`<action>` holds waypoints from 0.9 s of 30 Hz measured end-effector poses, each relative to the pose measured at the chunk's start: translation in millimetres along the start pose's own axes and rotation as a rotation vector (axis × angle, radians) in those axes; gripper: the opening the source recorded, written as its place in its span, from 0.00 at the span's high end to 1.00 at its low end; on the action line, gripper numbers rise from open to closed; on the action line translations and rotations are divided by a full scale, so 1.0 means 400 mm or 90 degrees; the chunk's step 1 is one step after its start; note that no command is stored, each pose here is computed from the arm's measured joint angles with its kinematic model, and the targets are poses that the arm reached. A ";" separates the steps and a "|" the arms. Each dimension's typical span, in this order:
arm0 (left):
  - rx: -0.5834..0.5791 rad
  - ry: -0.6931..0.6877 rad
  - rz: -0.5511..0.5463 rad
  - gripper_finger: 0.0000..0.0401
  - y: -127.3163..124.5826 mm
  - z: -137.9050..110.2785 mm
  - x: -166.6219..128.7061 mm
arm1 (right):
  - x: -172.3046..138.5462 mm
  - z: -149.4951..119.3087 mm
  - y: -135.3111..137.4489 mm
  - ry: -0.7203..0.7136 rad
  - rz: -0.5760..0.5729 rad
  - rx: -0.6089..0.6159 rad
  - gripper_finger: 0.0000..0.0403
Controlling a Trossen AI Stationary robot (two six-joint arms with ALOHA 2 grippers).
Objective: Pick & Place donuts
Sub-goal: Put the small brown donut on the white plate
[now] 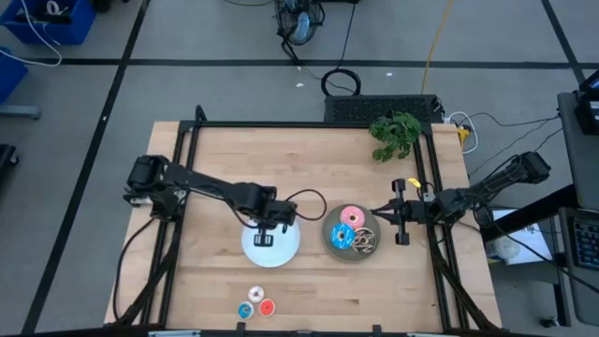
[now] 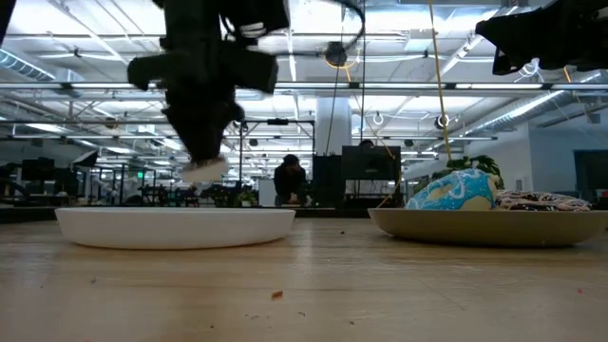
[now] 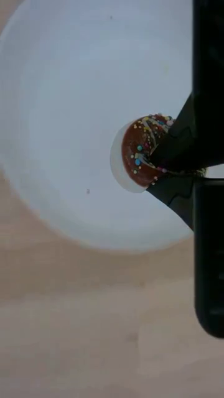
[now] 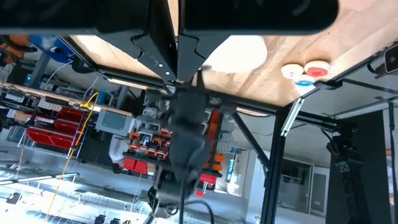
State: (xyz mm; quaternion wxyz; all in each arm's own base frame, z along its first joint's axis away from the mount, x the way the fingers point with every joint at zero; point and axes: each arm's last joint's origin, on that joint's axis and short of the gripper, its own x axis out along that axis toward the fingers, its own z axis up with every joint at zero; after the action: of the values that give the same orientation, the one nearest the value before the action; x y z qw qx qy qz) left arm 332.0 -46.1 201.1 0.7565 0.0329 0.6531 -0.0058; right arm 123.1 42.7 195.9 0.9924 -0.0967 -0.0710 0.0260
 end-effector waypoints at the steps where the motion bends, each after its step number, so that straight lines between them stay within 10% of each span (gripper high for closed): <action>1: 0.006 0.007 -0.005 0.96 -0.001 -0.001 0.018 | 0.000 0.000 0.000 0.000 0.000 0.000 1.00; 8: 0.017 0.104 0.004 0.98 0.001 -0.011 0.129 | 0.001 0.001 0.000 -0.003 -0.001 0.001 1.00; 14: 0.049 0.116 -0.011 0.80 0.001 -0.010 0.141 | 0.002 -0.001 0.001 0.000 0.000 0.003 1.00; 27: -0.027 -0.035 0.005 0.37 0.009 -0.001 -0.049 | 0.002 0.004 -0.001 -0.012 -0.004 -0.013 1.00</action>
State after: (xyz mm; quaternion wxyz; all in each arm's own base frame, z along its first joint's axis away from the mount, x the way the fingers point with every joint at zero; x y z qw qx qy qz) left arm 328.8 -43.1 220.3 0.7748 0.0190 0.6318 0.0101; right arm 123.4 42.8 197.7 0.9908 -0.1063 -0.0807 0.0234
